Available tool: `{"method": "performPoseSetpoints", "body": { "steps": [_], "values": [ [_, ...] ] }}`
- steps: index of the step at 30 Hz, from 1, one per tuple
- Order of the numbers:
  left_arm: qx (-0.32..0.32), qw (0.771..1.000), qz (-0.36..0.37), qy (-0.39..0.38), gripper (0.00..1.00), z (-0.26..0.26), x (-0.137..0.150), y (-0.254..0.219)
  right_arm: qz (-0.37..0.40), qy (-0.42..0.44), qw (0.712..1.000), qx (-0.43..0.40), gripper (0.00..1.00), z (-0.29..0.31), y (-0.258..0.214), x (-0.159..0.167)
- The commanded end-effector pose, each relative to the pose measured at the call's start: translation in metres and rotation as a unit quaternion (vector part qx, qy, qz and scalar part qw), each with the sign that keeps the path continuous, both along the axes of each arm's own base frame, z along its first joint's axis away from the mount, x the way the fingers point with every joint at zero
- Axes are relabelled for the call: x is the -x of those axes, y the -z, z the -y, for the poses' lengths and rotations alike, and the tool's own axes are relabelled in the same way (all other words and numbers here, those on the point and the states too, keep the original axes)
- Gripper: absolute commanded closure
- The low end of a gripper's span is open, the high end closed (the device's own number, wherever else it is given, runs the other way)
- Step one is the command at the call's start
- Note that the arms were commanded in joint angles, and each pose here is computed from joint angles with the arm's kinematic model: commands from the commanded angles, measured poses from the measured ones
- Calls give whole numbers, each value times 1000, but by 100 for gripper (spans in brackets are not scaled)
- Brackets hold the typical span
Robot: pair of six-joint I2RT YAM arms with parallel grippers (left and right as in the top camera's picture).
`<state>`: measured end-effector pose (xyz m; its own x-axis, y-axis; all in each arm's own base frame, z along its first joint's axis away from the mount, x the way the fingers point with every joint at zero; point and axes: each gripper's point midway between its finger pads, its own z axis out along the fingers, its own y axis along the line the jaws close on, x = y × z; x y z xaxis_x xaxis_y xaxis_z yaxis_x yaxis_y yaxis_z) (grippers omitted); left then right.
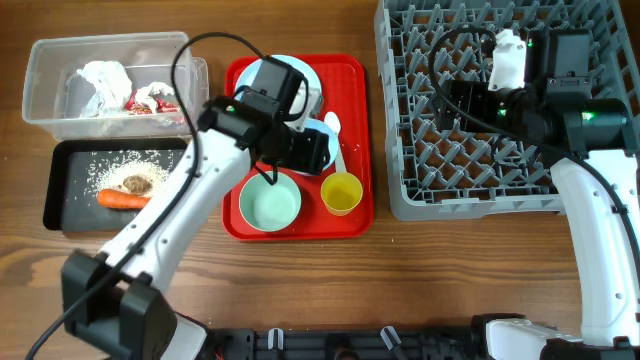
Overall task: Sort waste into correct bins and load items into the dishwasher rack
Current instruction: 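Grasp the yellow cup with the left gripper and lift it up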
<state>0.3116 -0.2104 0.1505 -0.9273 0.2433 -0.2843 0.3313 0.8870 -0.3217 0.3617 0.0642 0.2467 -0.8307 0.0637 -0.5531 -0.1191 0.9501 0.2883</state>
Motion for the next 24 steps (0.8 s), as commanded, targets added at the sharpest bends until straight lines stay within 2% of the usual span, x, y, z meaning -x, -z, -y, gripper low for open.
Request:
{"method": "performPoseSetpoints", "body": {
  "steps": [1, 4, 5, 8, 10, 11, 12, 13, 14, 17, 21, 24],
  "values": [
    [-9, 997, -57, 45, 34, 19, 15, 33, 5, -1, 1000, -8, 0, -1, -4, -4],
    [-49, 994, -80, 56, 36, 23, 20, 63, 5, -1, 1000, -7, 0, -1, -4, -3],
    [-73, 992, -90, 57, 40, 20, 21, 77, 5, -1, 1000, -7, 1, -1, -4, -3],
    [-84, 989, -104, 56, 52, 19, 22, 91, 6, 2, 1000, -3, 0, 0, -4, -4],
    [-84, 989, -105, 55, 71, 19, 21, 93, 7, 2, 1000, -2, 0, 1, -4, -4],
    [-83, 990, -104, 55, 77, 20, 20, 93, 8, 2, 1000, -2, 1, 1, -4, -5],
    [-82, 990, -102, 55, 88, 20, 19, 93, 10, 2, 1000, -3, 0, 1, -5, -6],
    [-81, 990, -101, 55, 93, 20, 18, 93, 11, 2, 1000, -3, 0, 1, -5, -6],
    [-81, 990, -101, 54, 96, 21, 18, 93, 12, 2, 1000, -3, 0, 1, -5, -6],
    [-78, 991, -106, 38, 96, 21, 17, 87, 11, 2, 1000, -3, 0, 1, -5, -6],
    [-23, 991, -133, 27, 96, 27, 11, 42, 12, 2, 1000, -3, 0, 0, -5, -6],
    [29, 991, -133, 2, 96, 20, -8, 7, 8, 12, 1000, -11, 0, 0, -5, -6]
  ]
}}
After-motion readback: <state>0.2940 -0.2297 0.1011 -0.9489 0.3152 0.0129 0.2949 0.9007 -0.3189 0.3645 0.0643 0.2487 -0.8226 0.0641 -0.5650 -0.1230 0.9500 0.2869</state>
